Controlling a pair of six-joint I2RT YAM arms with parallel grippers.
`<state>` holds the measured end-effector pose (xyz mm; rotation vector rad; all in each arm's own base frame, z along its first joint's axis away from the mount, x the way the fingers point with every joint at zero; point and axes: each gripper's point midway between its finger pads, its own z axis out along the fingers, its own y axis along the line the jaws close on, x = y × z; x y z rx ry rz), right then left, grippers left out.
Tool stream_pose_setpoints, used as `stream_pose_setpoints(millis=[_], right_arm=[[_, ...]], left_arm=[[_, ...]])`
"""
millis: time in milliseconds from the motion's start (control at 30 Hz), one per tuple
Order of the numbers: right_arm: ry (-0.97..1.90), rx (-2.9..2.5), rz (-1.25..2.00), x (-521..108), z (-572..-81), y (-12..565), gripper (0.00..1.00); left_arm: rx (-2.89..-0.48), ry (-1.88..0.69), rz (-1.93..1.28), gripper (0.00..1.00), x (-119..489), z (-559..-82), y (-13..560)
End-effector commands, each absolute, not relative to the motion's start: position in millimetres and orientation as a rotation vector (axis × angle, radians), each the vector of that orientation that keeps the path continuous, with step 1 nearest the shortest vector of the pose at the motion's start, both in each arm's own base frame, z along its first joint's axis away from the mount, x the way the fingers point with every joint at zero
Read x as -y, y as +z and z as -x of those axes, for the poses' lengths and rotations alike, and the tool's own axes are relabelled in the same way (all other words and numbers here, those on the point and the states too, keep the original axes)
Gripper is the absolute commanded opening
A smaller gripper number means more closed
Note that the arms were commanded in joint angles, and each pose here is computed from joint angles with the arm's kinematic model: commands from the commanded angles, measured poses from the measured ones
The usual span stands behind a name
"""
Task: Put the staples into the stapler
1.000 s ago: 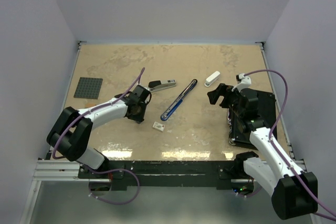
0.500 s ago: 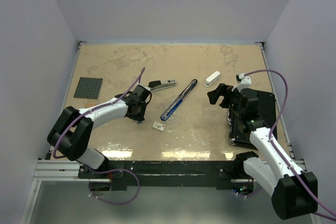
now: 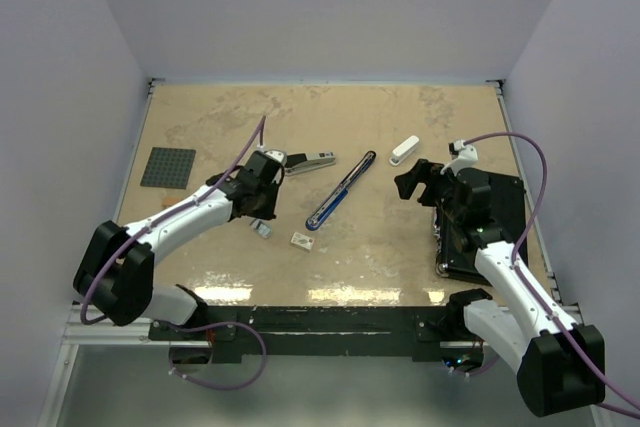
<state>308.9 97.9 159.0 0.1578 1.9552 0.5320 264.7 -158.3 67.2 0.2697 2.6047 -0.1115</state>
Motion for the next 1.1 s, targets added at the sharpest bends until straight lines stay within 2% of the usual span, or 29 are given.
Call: stream_pose_setpoints(millis=[0, 300, 467, 600, 1067], right_arm=[[0.544, -1.922, -0.135, -101, -312, 170, 0.97], [0.537, -1.925, -0.121, -100, -310, 171, 0.97], [0.541, -1.926, -0.113, -101, -308, 170, 0.97], [0.534, -1.929, -0.114, -100, -306, 169, 0.97], [0.517, -1.93, -0.109, -97, -302, 169, 0.97]], left_arm=[[-2.47, -0.274, -0.323, 0.08, 186, -279, 107], [-2.224, -0.539, -0.601, 0.08, 265, -288, 152], [-2.155, -0.577, -0.723, 0.06, 298, -289, 145], [-2.099, -0.578, -0.777, 0.03, 313, -296, 142], [-2.141, -0.487, -0.885, 0.01, 327, -315, 101]])
